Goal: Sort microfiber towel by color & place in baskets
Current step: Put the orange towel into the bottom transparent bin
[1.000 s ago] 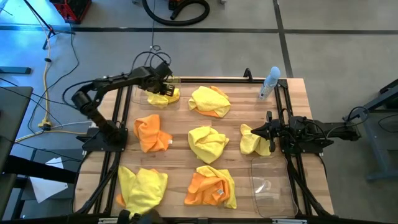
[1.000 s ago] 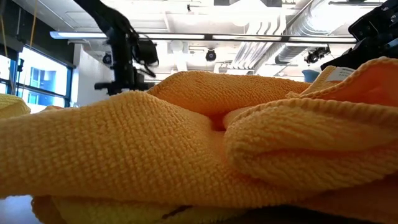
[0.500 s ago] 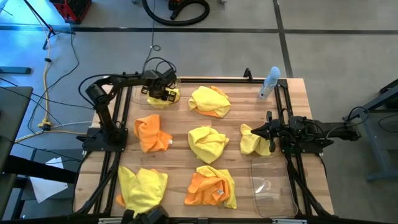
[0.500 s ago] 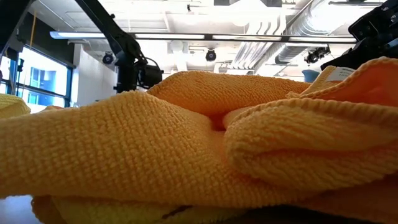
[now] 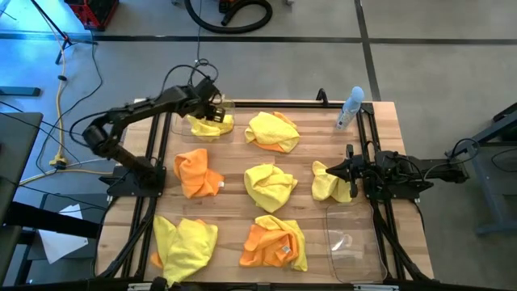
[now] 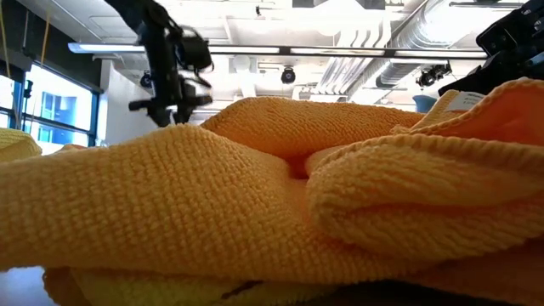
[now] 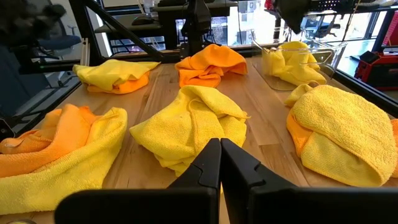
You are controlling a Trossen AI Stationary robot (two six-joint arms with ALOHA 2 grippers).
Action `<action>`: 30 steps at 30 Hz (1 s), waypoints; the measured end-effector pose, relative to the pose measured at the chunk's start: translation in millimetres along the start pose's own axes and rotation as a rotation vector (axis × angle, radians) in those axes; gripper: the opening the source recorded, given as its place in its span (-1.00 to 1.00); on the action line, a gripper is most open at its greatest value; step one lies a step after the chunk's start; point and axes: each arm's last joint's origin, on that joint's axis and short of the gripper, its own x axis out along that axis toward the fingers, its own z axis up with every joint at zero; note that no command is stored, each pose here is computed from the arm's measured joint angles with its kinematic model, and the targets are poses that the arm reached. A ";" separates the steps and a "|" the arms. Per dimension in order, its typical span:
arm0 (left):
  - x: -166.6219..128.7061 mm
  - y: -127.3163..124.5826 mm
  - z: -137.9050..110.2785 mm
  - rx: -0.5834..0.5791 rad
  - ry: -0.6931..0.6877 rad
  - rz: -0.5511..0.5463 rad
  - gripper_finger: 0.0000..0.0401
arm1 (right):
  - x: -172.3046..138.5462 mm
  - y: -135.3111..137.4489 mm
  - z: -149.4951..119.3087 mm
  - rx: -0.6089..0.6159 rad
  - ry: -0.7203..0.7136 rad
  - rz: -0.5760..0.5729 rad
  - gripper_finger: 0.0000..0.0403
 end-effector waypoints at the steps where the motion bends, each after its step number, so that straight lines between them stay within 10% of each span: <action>1: -7.6 -3.4 -2.3 0.031 -0.019 -0.019 -0.36 | 0.0 0.0 0.0 0.000 0.000 0.000 -1.00; 14: -86.0 -62.7 -64.1 0.464 -0.264 -0.150 -0.36 | -0.1 0.0 0.1 0.000 0.000 0.000 -1.00; 30: -82.8 -101.1 -148.2 0.857 -0.370 -0.304 -0.36 | 0.0 0.0 0.0 0.000 0.000 0.000 -1.00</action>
